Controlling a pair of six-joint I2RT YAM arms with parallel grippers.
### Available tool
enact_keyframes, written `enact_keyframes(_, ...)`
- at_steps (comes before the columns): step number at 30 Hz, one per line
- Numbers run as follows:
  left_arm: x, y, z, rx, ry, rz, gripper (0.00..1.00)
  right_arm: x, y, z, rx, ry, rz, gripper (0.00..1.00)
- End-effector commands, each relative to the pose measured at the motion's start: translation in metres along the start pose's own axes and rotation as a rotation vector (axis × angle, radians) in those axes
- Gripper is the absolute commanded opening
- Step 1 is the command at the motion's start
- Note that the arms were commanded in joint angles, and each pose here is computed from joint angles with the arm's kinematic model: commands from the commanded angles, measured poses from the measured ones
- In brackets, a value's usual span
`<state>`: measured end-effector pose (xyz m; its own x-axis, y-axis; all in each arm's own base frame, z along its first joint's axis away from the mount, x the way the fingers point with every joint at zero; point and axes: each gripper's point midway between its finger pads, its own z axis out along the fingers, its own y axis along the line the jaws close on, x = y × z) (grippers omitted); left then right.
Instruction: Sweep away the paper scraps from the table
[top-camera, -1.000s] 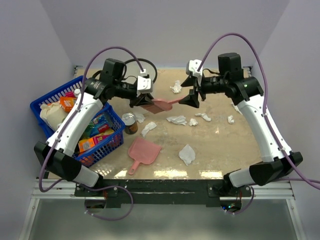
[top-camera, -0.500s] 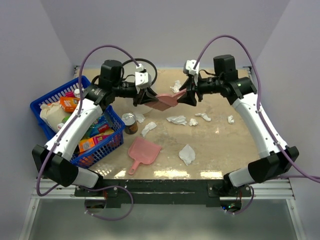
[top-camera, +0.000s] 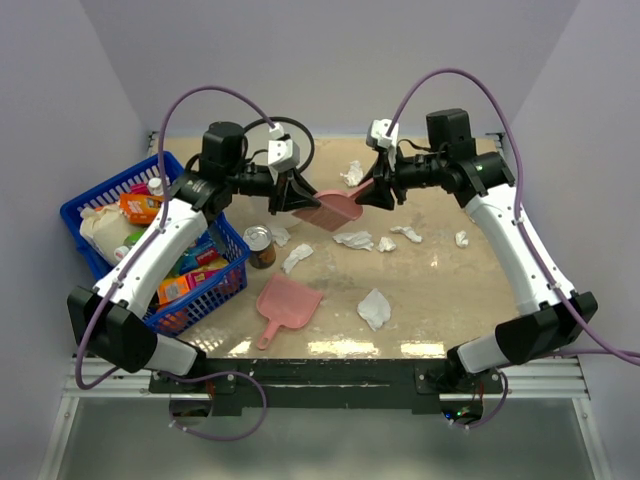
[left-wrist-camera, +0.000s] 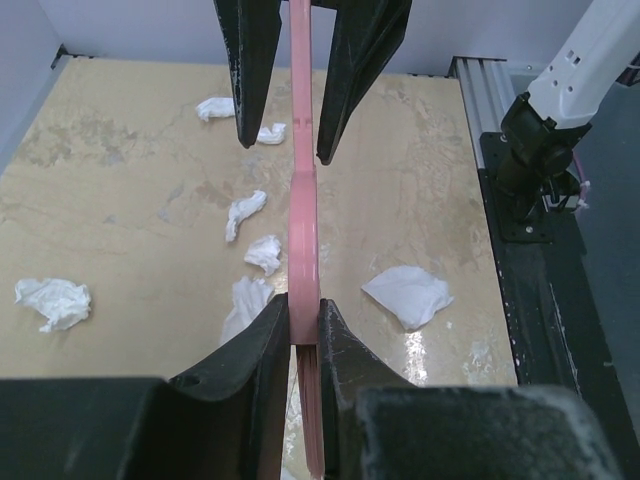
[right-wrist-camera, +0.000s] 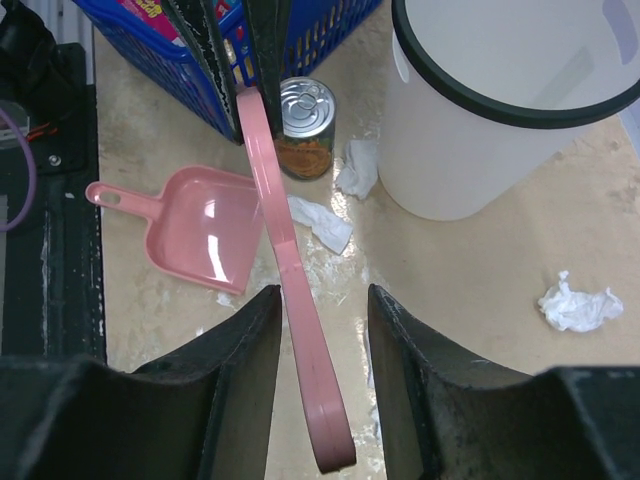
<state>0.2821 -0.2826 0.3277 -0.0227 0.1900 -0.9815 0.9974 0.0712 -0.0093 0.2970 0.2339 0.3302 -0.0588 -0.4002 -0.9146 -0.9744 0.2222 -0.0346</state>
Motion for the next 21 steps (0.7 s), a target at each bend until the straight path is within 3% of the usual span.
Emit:
enact_keyframes(1,-0.012,-0.002,-0.001,0.051,-0.052,0.019,0.0,-0.024,0.005,-0.002,-0.026,-0.067,0.002,0.42)
enact_keyframes(12,-0.008,0.0,0.0,0.069,-0.062,-0.026,0.0,-0.025,0.012,-0.003,-0.046,-0.079,0.031,0.33)
enact_keyframes(21,-0.007,0.002,0.001,0.067,-0.061,-0.032,0.0,-0.023,0.015,-0.002,-0.058,-0.081,0.068,0.14)
